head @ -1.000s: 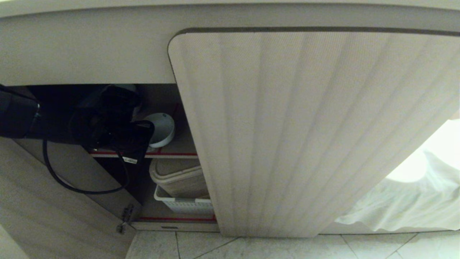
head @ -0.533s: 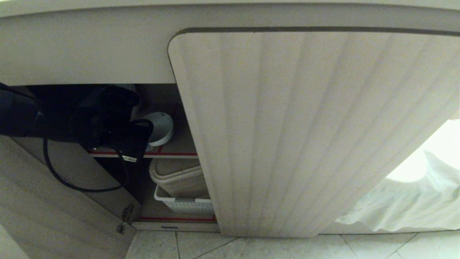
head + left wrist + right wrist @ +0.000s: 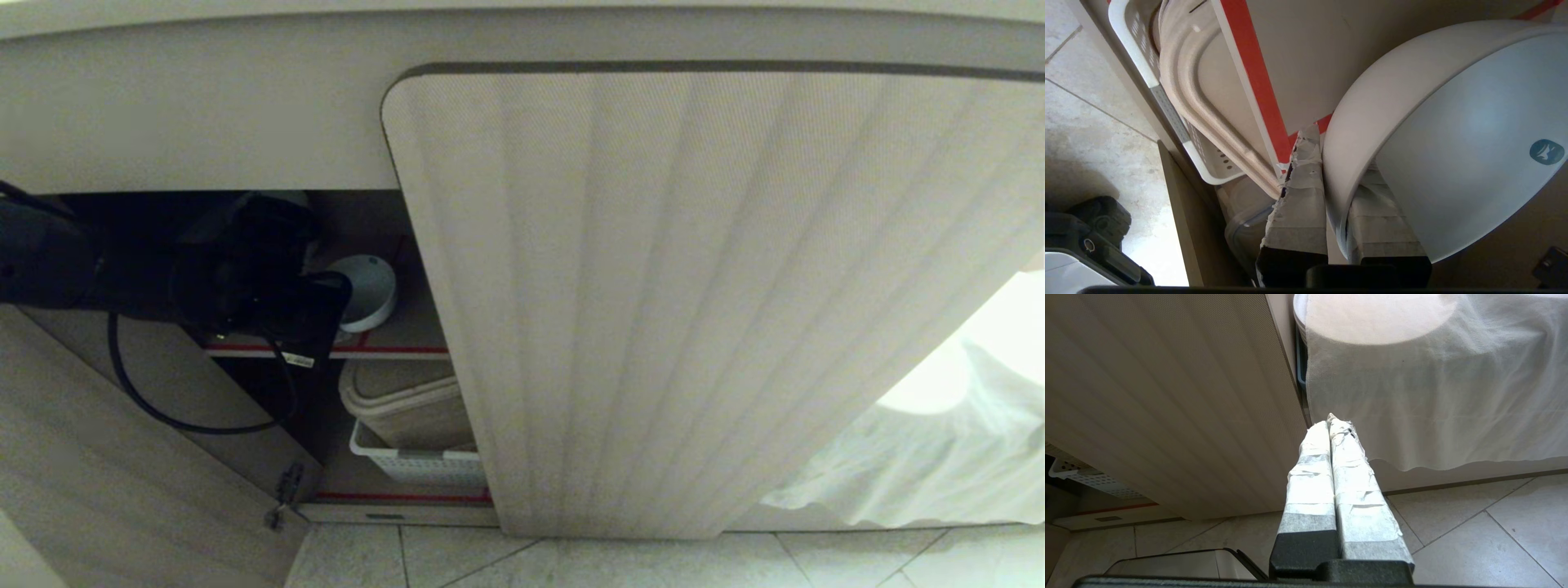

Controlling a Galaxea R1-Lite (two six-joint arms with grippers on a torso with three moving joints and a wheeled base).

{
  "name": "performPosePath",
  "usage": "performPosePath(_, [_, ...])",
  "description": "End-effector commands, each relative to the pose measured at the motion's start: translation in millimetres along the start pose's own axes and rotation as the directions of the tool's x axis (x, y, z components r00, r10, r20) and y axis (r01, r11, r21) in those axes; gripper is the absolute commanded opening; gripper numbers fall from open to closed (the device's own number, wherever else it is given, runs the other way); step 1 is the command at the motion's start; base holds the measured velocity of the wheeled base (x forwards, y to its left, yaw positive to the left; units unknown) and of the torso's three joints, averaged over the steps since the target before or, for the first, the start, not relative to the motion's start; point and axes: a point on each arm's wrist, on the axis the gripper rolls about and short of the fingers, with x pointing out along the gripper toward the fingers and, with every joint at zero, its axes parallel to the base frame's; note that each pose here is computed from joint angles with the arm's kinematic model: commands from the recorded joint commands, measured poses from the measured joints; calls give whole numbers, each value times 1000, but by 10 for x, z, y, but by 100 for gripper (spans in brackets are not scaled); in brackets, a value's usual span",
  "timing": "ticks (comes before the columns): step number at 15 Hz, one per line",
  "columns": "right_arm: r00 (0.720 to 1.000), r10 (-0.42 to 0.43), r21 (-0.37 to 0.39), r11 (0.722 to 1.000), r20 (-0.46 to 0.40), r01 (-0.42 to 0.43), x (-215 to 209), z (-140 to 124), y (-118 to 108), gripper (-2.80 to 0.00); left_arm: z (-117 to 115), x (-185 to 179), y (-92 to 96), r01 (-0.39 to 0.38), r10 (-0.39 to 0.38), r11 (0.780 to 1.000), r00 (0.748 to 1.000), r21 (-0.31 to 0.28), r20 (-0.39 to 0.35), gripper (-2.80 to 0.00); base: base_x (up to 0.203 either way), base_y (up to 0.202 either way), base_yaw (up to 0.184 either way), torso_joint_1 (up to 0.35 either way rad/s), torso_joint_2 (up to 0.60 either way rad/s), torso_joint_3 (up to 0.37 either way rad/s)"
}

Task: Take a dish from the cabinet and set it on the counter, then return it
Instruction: Put it back into the cabinet

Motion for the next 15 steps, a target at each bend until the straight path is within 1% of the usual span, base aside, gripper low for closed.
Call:
performPosePath(1, [1000, 1, 1, 1000, 0, -1, 0, 0, 0, -280, -3, 15, -10, 1, -1, 1000, 1000, -8, 0, -280, 0, 0, 0, 0, 0, 0])
performPosePath(15, [1000, 1, 1, 1000, 0, -1, 0, 0, 0, -280, -11, 39, -16, 0, 0, 1000, 1000, -4, -6, -280, 0, 0, 0, 0, 0, 0])
